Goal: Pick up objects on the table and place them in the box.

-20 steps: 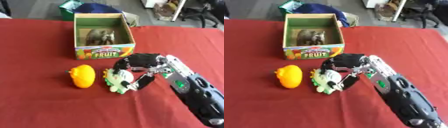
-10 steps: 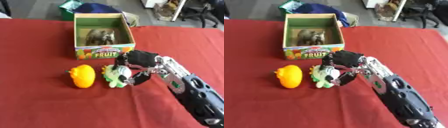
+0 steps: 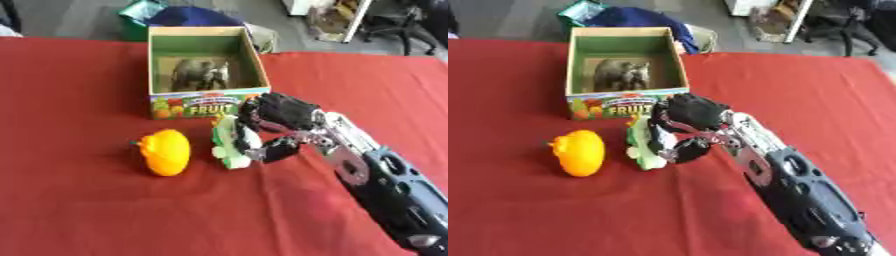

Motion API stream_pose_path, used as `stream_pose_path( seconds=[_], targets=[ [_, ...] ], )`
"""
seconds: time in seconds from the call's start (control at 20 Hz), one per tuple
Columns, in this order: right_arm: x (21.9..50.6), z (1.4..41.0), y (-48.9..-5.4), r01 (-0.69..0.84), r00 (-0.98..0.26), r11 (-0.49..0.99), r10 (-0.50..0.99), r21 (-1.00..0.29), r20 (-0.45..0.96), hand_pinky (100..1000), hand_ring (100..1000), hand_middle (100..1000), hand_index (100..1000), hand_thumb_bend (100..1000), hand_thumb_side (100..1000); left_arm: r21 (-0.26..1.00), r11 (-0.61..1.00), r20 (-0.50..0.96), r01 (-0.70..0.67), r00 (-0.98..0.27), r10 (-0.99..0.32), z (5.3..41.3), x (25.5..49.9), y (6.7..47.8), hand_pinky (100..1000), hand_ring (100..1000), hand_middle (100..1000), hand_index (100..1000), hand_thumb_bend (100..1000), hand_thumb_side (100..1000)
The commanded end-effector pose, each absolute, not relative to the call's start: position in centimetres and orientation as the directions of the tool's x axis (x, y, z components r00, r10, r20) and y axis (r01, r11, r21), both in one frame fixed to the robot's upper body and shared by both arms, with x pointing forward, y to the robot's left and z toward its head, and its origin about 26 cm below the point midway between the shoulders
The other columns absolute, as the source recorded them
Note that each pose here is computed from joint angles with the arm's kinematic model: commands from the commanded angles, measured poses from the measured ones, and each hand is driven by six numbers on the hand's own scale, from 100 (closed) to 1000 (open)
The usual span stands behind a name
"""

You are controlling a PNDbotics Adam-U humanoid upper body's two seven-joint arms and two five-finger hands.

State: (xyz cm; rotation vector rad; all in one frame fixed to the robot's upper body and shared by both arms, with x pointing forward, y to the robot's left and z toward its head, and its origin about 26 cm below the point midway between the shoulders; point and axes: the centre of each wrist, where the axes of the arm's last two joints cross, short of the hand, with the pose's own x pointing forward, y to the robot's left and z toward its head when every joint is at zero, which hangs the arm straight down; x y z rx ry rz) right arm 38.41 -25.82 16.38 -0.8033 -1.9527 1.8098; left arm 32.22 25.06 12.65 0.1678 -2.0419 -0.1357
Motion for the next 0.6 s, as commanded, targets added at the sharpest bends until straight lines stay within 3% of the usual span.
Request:
stream_pose_path(
  seconds=[0.05, 0.15, 0.2, 0.25, 0.3, 0.6],
  targets=[
    [38.59, 17.53, -26.28, 0.188, -0.766, 0.021, 0.628, -0.982, -0.133, 323, 173, 197, 311, 100, 214, 0.175, 0.982, 0.862, -0.066, -0.473, -0.185, 13.28, 32.25, 25.35, 633, 604, 538, 637, 208, 576],
    [38.65, 17.37, -26.36, 0.160, -0.763, -0.024, 0.631, -0.987, -0.139, 448, 357, 358, 465, 100, 280, 0.175, 0.982, 0.861, -0.066, -0.473, -0.185, 13.29, 32.26, 25.35, 633, 605, 538, 637, 208, 576],
    [38.68, 17.27, -26.39, 0.138, -0.763, -0.061, 0.630, -0.989, -0.145, 482, 418, 424, 529, 100, 311, 0.175, 0.982, 0.861, -0.065, -0.473, -0.185, 13.30, 32.26, 25.35, 633, 605, 538, 637, 208, 576],
    [38.68, 17.23, -26.39, 0.117, -0.764, -0.093, 0.628, -0.989, -0.149, 486, 428, 434, 539, 100, 321, 0.175, 0.982, 0.861, -0.065, -0.473, -0.185, 13.30, 32.26, 25.34, 633, 605, 538, 637, 208, 576],
    [38.67, 17.24, -26.39, 0.100, -0.766, -0.116, 0.625, -0.988, -0.151, 534, 511, 512, 614, 100, 375, 0.175, 0.982, 0.861, -0.065, -0.473, -0.185, 13.30, 32.26, 25.34, 633, 605, 538, 637, 208, 576],
    [38.53, 17.60, -26.36, 0.054, -0.780, -0.160, 0.610, -0.986, -0.142, 596, 620, 638, 746, 100, 428, 0.176, 0.982, 0.861, -0.065, -0.474, -0.185, 13.33, 32.26, 25.34, 633, 606, 537, 637, 208, 576]
  ],
)
